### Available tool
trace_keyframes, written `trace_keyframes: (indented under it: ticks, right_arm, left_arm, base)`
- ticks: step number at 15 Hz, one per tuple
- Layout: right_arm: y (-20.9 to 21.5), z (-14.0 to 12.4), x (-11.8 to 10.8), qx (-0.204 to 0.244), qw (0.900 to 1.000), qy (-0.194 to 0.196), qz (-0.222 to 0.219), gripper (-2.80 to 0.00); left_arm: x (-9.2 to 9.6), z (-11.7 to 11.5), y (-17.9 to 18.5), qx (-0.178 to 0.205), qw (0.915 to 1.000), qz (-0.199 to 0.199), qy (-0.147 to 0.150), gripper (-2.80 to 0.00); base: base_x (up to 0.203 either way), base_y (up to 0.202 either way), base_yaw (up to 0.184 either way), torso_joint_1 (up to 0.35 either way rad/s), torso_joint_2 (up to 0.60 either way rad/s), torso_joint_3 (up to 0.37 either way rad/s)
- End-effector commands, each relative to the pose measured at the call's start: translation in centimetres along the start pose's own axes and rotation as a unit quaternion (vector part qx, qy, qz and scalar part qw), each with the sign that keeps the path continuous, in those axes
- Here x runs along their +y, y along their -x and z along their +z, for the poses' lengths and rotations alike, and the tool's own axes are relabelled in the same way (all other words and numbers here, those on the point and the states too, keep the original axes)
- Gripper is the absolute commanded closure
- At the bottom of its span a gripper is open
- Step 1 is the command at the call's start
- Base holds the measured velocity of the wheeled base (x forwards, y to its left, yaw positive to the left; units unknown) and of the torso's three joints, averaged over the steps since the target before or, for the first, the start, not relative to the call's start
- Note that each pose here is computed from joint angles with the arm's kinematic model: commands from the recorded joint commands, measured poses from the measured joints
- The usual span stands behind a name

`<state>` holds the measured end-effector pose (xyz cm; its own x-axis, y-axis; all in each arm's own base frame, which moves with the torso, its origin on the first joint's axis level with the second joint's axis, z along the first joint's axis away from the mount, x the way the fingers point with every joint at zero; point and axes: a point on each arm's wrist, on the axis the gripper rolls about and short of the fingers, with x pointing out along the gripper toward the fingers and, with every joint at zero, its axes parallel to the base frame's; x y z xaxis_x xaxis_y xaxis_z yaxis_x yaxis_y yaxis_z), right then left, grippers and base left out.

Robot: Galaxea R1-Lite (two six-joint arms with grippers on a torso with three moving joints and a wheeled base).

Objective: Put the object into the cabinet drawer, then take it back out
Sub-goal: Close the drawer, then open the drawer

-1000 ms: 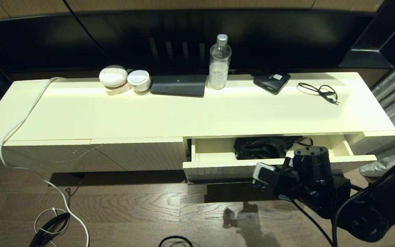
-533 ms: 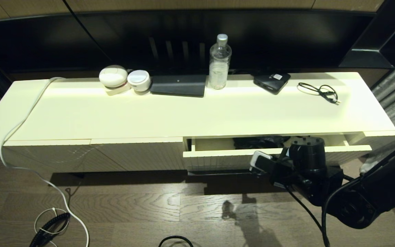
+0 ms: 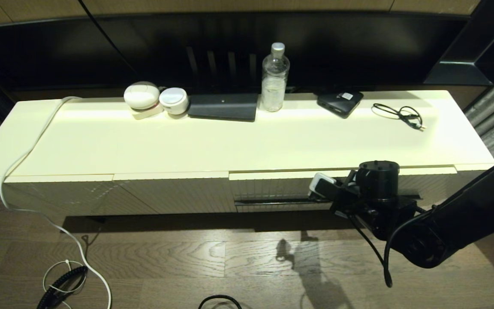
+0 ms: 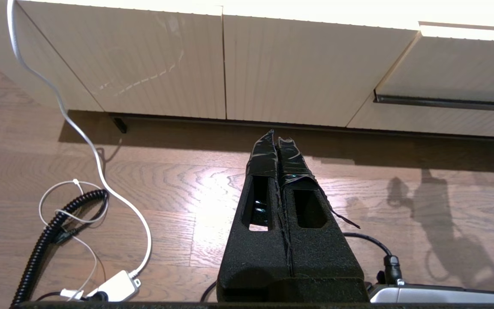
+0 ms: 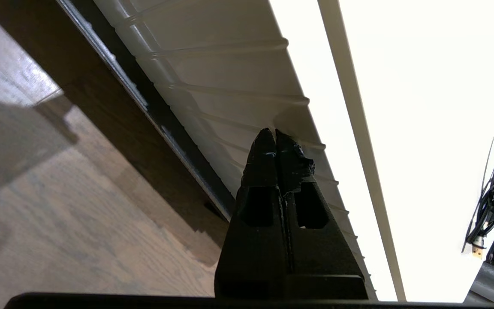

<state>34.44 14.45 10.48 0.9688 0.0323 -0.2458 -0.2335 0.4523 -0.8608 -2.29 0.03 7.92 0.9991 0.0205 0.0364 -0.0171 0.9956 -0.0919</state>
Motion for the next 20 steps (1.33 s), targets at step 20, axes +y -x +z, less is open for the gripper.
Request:
trace_keyframes:
  ticks: [20]
  right_arm:
    - [20.2,-4.7,-2.6,0.015,0.988,0.084,0.127,0.0]
  left_arm:
    - [0.0,0.0,0.0,-0.001,1.0,0.0,0.0,0.0]
  base:
    - [0.0,0.0,0.0,0.0,0.0,0.0]
